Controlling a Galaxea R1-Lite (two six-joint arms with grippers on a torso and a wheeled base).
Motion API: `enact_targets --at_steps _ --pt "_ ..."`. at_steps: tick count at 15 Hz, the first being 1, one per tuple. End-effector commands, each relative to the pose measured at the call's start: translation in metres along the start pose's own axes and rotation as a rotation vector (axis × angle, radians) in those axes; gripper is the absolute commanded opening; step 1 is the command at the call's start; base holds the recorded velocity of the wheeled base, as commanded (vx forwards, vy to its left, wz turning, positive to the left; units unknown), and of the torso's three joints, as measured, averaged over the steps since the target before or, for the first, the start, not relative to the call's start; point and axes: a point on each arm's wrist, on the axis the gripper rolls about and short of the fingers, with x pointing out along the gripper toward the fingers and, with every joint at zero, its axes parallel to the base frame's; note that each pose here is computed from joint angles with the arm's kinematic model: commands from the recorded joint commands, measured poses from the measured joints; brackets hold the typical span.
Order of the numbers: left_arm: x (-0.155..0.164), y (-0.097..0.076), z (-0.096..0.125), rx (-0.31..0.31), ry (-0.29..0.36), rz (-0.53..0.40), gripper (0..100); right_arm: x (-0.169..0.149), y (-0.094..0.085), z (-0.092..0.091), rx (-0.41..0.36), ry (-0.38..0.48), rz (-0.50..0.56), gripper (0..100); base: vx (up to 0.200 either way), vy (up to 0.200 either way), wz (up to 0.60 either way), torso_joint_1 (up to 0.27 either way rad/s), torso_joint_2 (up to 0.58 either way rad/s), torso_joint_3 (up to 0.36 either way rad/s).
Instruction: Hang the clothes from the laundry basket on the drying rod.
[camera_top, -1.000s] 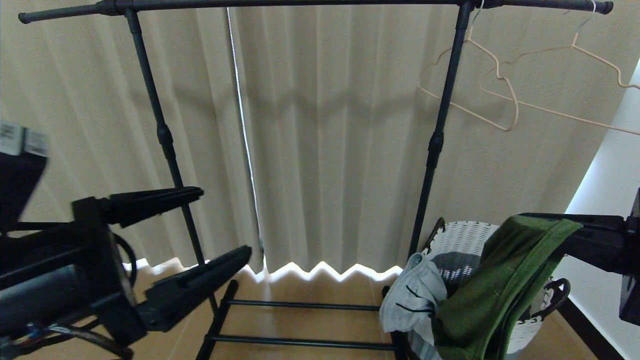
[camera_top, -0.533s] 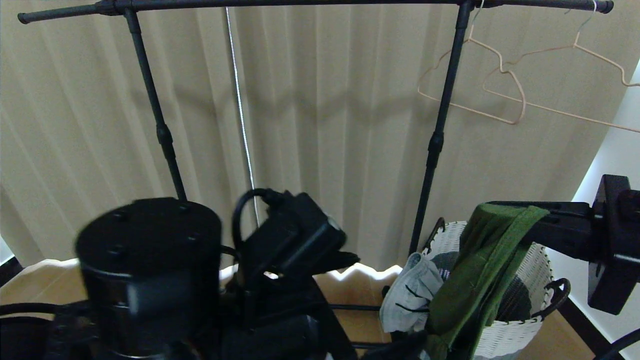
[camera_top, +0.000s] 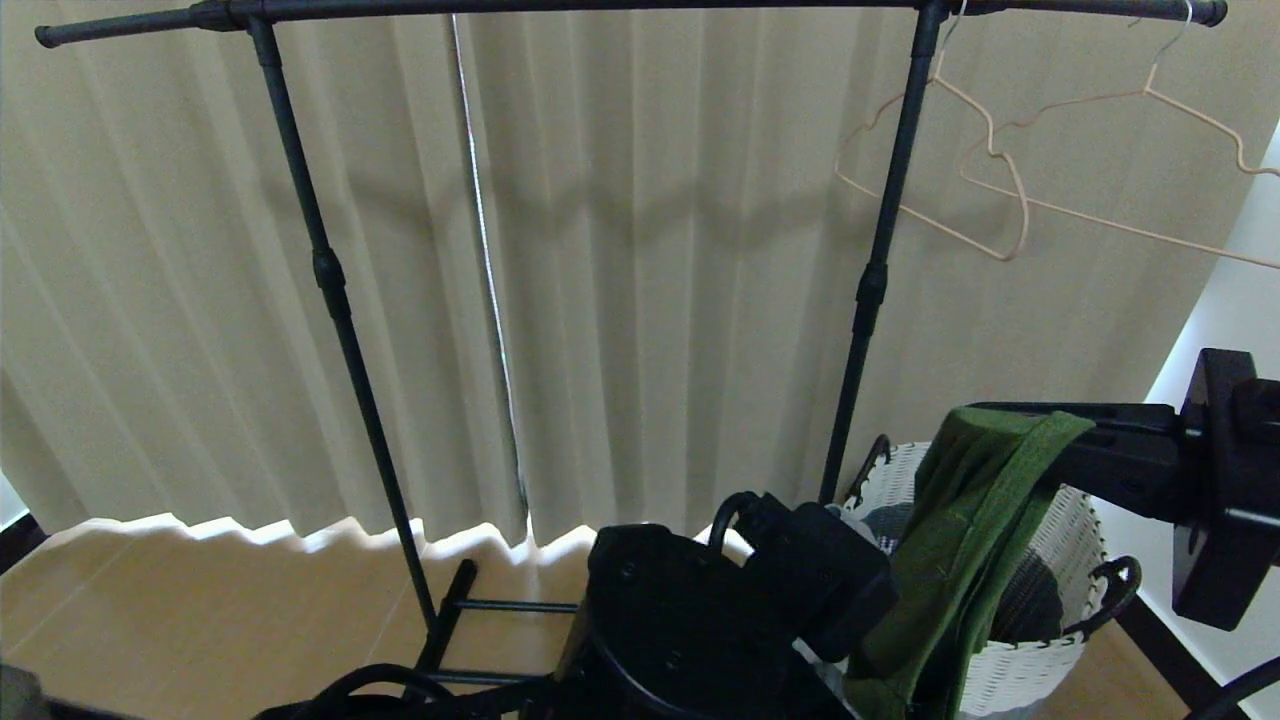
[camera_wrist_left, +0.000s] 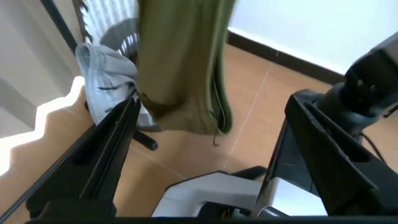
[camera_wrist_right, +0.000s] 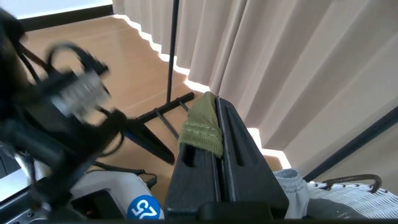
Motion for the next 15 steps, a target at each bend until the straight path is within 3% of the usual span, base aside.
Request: enact_targets --at_steps 1,3,5,14,15 --pt "0.018 -0.001 -0.013 0.003 0.045 0.014 100 -0.004 0.001 0.001 -0.005 -0.012 0.001 0 0.0 0.0 0.0 0.0 0.0 0.0" --pt "0.034 0.002 -0.016 -0.012 0.016 0.139 100 -0.007 0.005 0.003 -0.011 -0.023 0.018 0 0.0 0.0 0.0 0.0 0.0 0.0" --pt "0.043 0.003 -0.014 -0.021 -0.002 0.191 100 -0.009 0.006 0.002 -0.012 -0.023 0.023 0 0.0 0.0 0.0 0.0 0.0 0.0" --pt "0.039 0.015 -0.027 -0.02 0.055 0.236 100 -0.012 0.006 0.002 -0.013 -0.029 0.018 0 0.0 0.0 0.0 0.0 0.0 0.0" --pt "0.04 0.015 -0.028 -0.02 0.055 0.236 0 -0.012 0.006 0.002 -0.013 -0.027 0.018 0 0.0 0.0 0.0 0.0 0.0 0.0"
